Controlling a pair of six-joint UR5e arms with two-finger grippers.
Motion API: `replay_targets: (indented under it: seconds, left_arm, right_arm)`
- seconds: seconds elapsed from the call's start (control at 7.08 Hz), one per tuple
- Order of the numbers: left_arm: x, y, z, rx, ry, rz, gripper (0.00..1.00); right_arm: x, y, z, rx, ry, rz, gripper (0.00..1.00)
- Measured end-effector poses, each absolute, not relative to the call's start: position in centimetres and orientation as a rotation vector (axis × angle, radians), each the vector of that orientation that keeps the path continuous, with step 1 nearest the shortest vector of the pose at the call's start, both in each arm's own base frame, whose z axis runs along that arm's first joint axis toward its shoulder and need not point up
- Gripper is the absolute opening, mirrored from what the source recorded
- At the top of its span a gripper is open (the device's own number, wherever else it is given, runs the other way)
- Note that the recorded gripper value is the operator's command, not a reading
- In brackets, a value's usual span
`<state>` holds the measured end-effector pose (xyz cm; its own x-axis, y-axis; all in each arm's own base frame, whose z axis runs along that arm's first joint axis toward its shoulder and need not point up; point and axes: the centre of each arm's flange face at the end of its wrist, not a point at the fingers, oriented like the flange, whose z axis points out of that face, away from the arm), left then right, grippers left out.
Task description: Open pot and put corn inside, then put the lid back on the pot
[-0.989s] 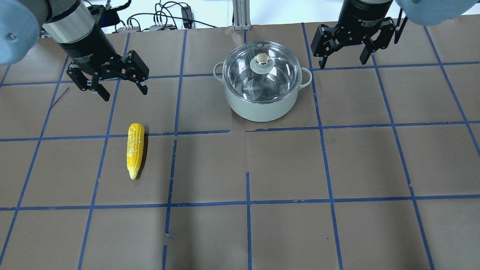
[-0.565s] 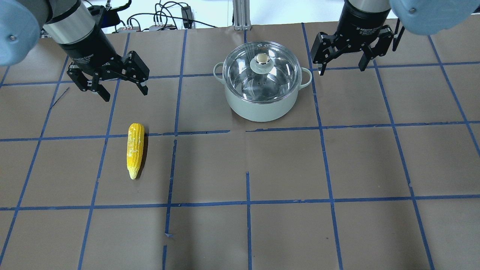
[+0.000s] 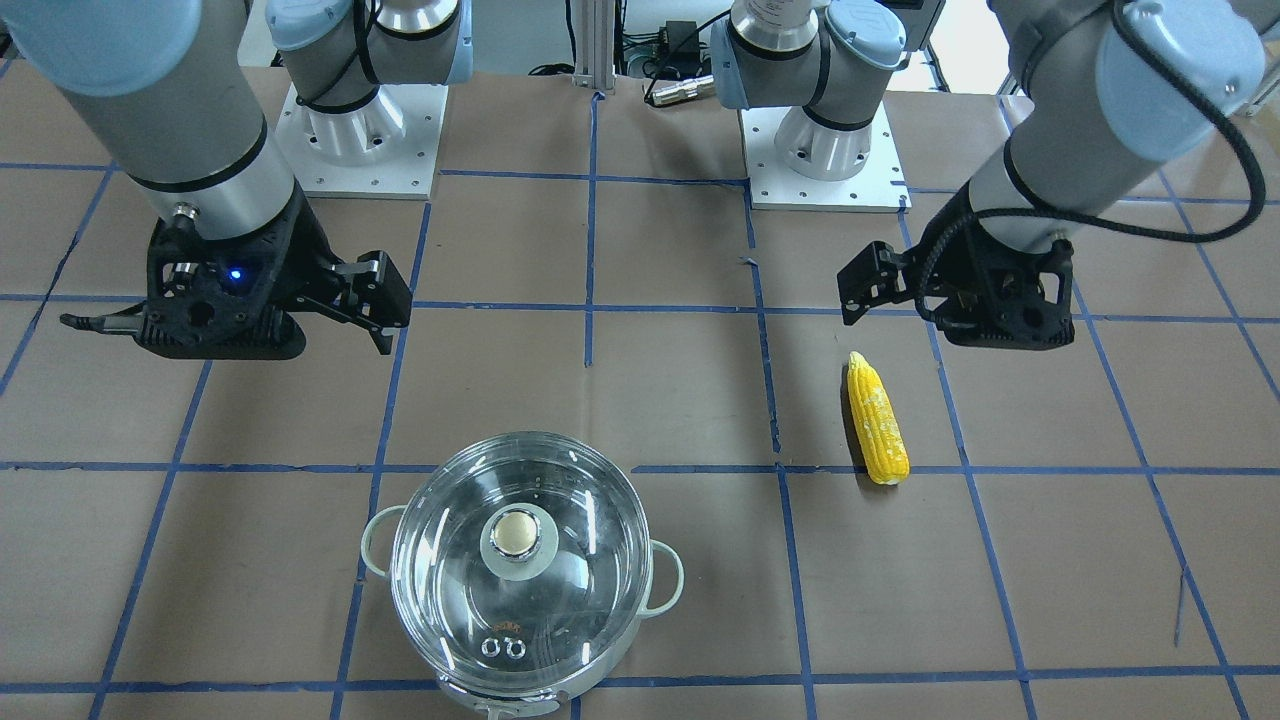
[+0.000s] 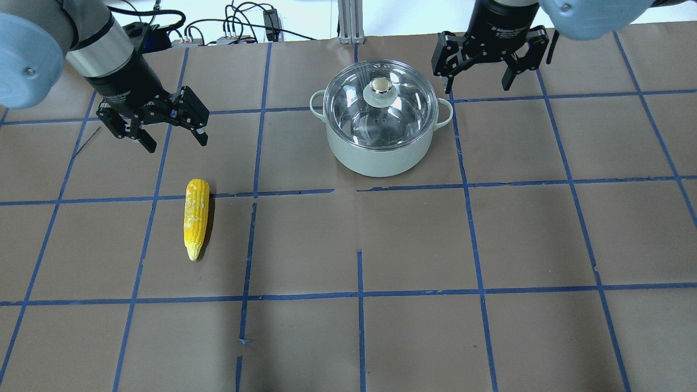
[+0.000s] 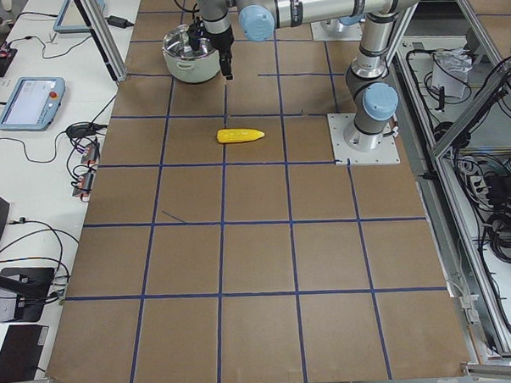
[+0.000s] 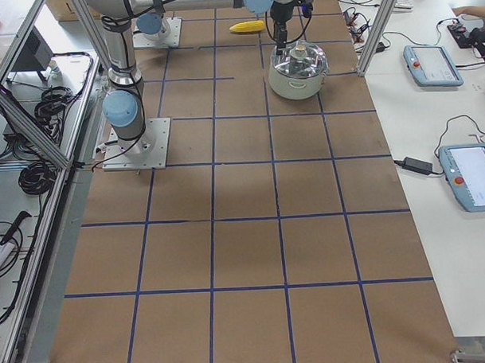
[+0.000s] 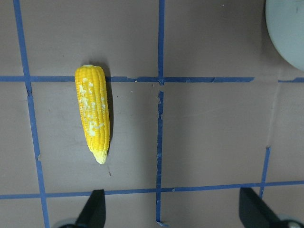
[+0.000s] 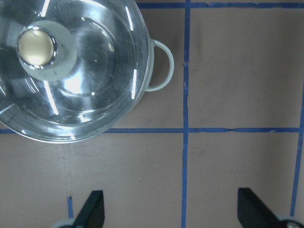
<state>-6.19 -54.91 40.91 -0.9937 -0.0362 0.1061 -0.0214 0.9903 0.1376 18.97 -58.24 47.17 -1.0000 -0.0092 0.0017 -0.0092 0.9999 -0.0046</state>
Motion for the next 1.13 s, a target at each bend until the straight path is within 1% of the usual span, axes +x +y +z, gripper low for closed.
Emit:
replay_targets:
  seconds: [0.28, 0.42, 0.85, 1.13]
  left_arm:
    - [-4.4, -58.0, 32.9, 0.059, -3.036, -0.139, 1.0]
    - [-4.0, -58.4, 29.5, 0.053, -3.044, -0.083, 1.0]
    - [-1.8, -55.9, 23.0, 0.002, -3.077, 0.054, 1.0]
    - [-1.5, -54.4, 20.9, -0.012, -3.108, 0.108, 1.0]
  right_arm:
    - [24.1, -61.7, 45.7, -0.037, -3.133, 0.018, 1.0]
    - [26.9, -63.3, 44.1, -0.08, -3.128, 0.004, 1.0]
    - [31.9, -65.8, 39.0, -0.12, -3.129, 0.016, 1.0]
    - [32.0, -66.9, 36.4, -0.113, -3.124, -0.003, 0.99]
